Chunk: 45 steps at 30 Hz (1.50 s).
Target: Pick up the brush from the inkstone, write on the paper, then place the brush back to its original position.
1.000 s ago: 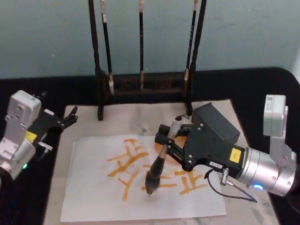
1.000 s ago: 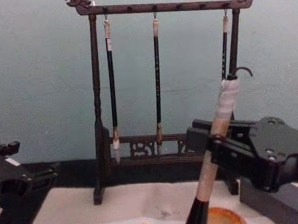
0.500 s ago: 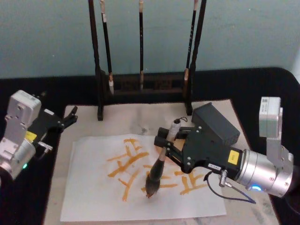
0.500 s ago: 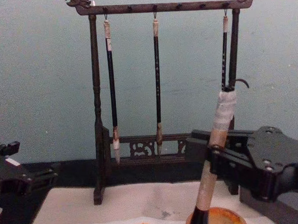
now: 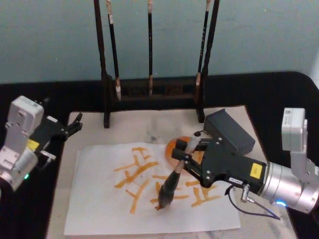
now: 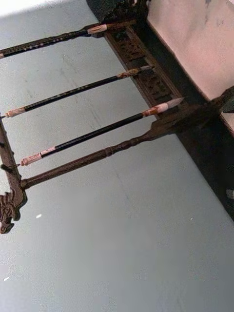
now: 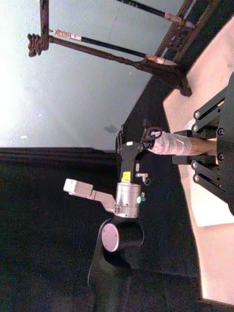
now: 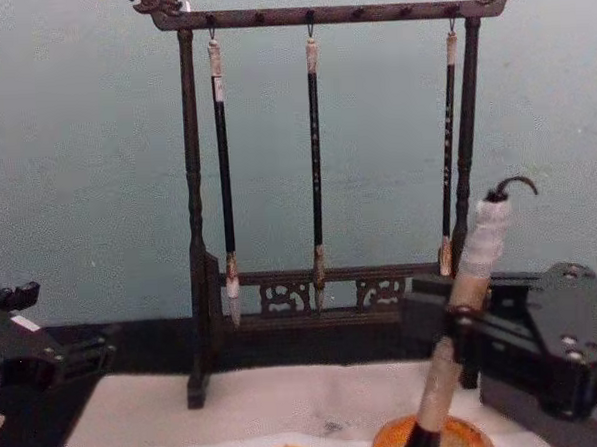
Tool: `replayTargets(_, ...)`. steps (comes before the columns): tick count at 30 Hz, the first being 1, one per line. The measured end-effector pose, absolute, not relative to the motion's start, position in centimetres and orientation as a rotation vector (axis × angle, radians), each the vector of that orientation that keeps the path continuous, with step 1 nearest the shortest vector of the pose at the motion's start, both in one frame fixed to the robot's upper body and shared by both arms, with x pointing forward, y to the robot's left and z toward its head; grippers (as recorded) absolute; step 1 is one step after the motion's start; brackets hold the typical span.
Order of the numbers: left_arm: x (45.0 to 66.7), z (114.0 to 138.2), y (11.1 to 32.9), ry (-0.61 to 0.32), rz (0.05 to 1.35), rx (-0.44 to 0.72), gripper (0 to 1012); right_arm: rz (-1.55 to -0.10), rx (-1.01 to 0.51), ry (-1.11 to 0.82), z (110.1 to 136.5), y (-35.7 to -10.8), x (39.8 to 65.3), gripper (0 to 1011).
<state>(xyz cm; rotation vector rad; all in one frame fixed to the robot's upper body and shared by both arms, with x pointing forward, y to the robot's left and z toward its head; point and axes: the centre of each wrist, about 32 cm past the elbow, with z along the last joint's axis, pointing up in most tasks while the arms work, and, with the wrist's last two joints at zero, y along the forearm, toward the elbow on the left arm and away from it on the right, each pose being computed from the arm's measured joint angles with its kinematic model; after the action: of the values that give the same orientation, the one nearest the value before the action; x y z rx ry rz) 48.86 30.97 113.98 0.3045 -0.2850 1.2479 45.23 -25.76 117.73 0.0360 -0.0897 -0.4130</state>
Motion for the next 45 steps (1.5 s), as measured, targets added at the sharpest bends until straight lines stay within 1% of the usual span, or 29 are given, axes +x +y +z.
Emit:
replayTargets(32,48.9,114.0,31.0,-0.285,1.248,0.304,1010,-0.485,0.022,-0.116,118.3,-28.6,43.5,173)
replayTargets(45,48.9,114.0,31.0,-0.285,1.248,0.304,1010,-0.509,0.066,-0.132,119.1,-28.8,43.5,173)
